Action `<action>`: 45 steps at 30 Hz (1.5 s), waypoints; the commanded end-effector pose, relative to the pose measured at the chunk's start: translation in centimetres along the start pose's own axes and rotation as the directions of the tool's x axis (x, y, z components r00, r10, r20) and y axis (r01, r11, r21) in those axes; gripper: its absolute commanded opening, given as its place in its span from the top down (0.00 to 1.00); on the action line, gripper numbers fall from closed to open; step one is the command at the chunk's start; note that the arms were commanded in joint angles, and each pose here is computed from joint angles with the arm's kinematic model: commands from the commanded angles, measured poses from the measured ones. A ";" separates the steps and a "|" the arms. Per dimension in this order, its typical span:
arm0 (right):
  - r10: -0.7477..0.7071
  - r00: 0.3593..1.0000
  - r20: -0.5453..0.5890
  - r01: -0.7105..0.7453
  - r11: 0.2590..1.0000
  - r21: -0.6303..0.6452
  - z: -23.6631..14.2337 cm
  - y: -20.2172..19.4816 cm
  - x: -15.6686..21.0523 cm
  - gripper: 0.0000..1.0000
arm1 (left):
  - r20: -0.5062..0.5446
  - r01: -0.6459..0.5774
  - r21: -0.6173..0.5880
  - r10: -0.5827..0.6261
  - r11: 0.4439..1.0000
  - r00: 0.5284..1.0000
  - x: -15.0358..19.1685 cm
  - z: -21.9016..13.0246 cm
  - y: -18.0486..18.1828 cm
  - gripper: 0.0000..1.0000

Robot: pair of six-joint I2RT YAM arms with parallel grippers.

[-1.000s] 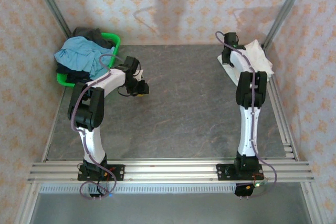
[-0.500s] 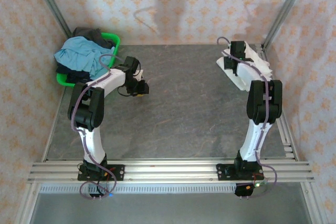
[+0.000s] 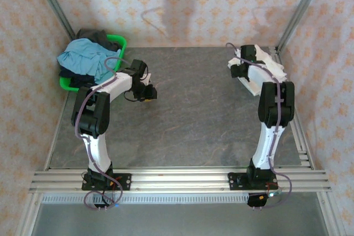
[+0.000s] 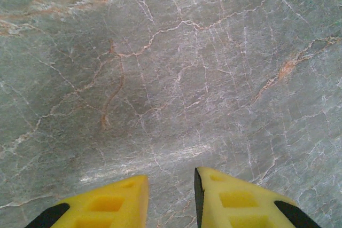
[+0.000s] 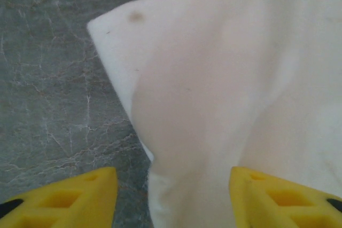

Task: Fold and stack the t-shirts

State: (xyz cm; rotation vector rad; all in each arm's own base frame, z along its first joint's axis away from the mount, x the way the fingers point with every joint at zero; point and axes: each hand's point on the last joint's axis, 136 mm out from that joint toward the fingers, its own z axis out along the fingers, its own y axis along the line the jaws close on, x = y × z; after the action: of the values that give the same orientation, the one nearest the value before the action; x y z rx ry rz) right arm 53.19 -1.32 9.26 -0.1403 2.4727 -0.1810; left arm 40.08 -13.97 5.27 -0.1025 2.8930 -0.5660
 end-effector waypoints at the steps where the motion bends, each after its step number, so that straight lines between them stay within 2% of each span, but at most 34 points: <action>1: 0.186 0.980 0.072 -0.192 0.977 0.087 -0.8 -4.7 -1.0 0.38 | -0.012 -0.011 0.003 0.011 1.000 1.000 0.3 -0.1 0.5 0.71; 3: 0.268 0.963 0.028 -0.269 0.952 0.149 1.1 -6.9 0.4 0.38 | -0.013 -0.011 0.001 0.011 1.000 1.000 0.3 -0.1 0.5 0.71; 5: 0.299 0.953 -0.048 -0.285 0.940 0.188 2.9 -7.9 1.5 0.38 | -0.014 -0.010 0.001 0.010 1.000 1.000 0.3 -0.1 0.5 0.71; 9: 0.320 0.935 -0.152 -0.280 0.930 0.238 4.4 -8.5 1.9 0.31 | -0.013 -0.012 0.002 0.012 1.000 1.000 0.3 -0.1 0.5 0.71; 14: 0.419 0.858 -0.296 -0.340 0.897 0.284 7.1 -8.2 3.0 0.31 | -0.017 -0.014 0.003 0.014 1.000 1.000 0.1 0.0 0.4 0.71; 18: 0.572 0.794 -0.205 -0.475 0.794 0.379 8.7 -9.7 1.8 0.31 | -0.018 -0.019 0.005 0.020 1.000 1.000 -0.2 0.0 0.3 0.71; 22: 0.724 0.685 -0.080 -0.657 0.661 0.363 9.8 -10.7 0.5 0.32 | -0.026 -0.017 -0.002 0.017 1.000 1.000 -0.2 0.0 0.5 0.71; 26: 0.770 0.638 0.015 -0.705 0.576 0.415 9.1 -12.7 0.2 0.30 | -0.021 -0.019 -0.001 0.019 1.000 1.000 -0.3 -0.3 0.4 0.71; 31: 0.788 0.607 0.102 -0.734 0.507 0.452 6.5 -15.0 -0.7 0.29 | 0.027 -0.009 0.016 0.008 1.000 1.000 -1.2 -1.8 0.2 0.71; 35: 0.809 0.577 0.106 -0.781 0.510 0.360 5.6 -14.8 -2.6 0.28 | 0.094 -0.011 0.021 0.009 1.000 0.996 -2.0 -4.0 -0.2 0.66; 37: 0.815 0.568 0.115 -0.793 0.505 0.341 4.3 -14.8 -3.4 0.27 | 0.122 -0.012 0.021 0.009 1.000 0.993 -2.3 -4.8 -0.2 0.63; 39: 0.806 0.575 0.140 -0.793 0.508 0.335 2.5 -15.0 -4.4 0.27 | 0.160 -0.009 0.018 0.006 1.000 0.987 -2.5 -5.8 -0.2 0.52; 40: 0.793 0.588 0.161 -0.787 0.515 0.339 1.5 -15.0 -4.8 0.24 | 0.186 -0.011 0.020 0.007 1.000 0.983 -2.7 -6.3 -0.3 0.41; 41: 0.776 0.603 0.186 -0.781 0.526 0.336 0.5 -15.0 -5.2 0.21 | 0.215 -0.011 0.022 0.006 1.000 0.977 -2.8 -7.0 -0.3 0.24; 42: 0.765 0.615 0.191 -0.775 0.542 0.326 -0.1 -14.7 -5.3 0.20 | 0.239 -0.011 0.022 0.005 1.000 0.971 -2.9 -7.5 -0.4 0.01; 45: 0.740 0.628 0.242 -0.778 0.584 0.230 -1.4 -13.9 -5.7 0.11 | 0.323 0.002 0.008 -0.004 1.000 0.946 -3.4 -9.5 -0.1 0.00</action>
State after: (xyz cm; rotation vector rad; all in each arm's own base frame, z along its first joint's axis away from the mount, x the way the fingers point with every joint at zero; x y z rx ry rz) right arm 56.54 -14.00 9.38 1.1233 2.3041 -0.2390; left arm 40.83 -11.60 12.94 -0.1337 2.6592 -0.5621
